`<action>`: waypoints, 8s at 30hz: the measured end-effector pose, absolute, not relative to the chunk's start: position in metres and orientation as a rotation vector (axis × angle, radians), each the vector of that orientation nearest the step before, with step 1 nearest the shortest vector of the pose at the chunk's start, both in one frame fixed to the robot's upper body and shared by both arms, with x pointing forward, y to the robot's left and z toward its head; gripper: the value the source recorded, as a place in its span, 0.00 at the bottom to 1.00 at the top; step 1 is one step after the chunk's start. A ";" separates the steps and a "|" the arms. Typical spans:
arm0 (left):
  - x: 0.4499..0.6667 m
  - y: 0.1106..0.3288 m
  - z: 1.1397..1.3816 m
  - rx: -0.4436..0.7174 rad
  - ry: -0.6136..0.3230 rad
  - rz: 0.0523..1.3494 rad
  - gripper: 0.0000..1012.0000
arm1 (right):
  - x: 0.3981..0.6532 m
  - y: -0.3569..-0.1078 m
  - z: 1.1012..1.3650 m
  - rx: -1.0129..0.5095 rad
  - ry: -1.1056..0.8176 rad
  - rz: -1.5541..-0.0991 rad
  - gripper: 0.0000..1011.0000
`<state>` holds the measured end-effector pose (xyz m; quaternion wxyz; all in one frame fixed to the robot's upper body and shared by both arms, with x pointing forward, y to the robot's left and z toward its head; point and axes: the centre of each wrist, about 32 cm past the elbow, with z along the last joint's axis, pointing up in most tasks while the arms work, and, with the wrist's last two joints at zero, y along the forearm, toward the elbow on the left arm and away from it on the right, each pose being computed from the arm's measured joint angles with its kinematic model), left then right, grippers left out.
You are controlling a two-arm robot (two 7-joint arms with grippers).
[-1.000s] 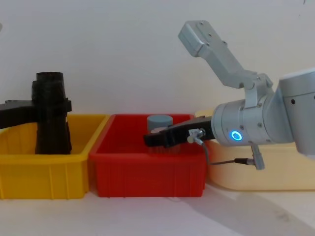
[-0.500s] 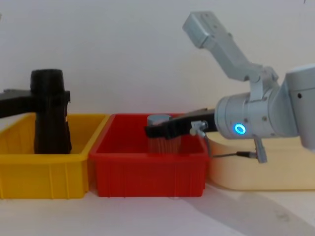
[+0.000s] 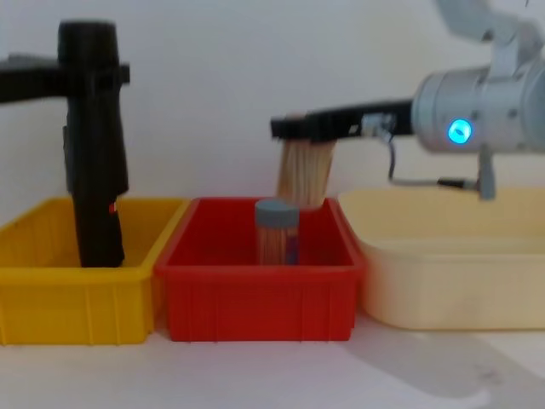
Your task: Pick up the garbage bag with the one hand and transfer it to the other hand.
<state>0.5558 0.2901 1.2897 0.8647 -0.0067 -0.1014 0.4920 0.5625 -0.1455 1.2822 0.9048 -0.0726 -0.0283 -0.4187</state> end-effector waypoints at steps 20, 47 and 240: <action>0.598 0.249 1.337 -0.114 -0.316 0.798 0.35 | 0.558 -0.192 1.321 -0.058 -0.183 -1.072 0.66; 0.708 0.142 1.322 -0.226 -0.187 0.428 0.35 | 0.575 -0.262 1.288 -0.183 -0.106 -1.422 0.66; 0.707 0.093 1.303 -0.168 -0.113 0.311 0.86 | 0.586 -0.225 1.292 -0.154 -0.137 -1.015 0.57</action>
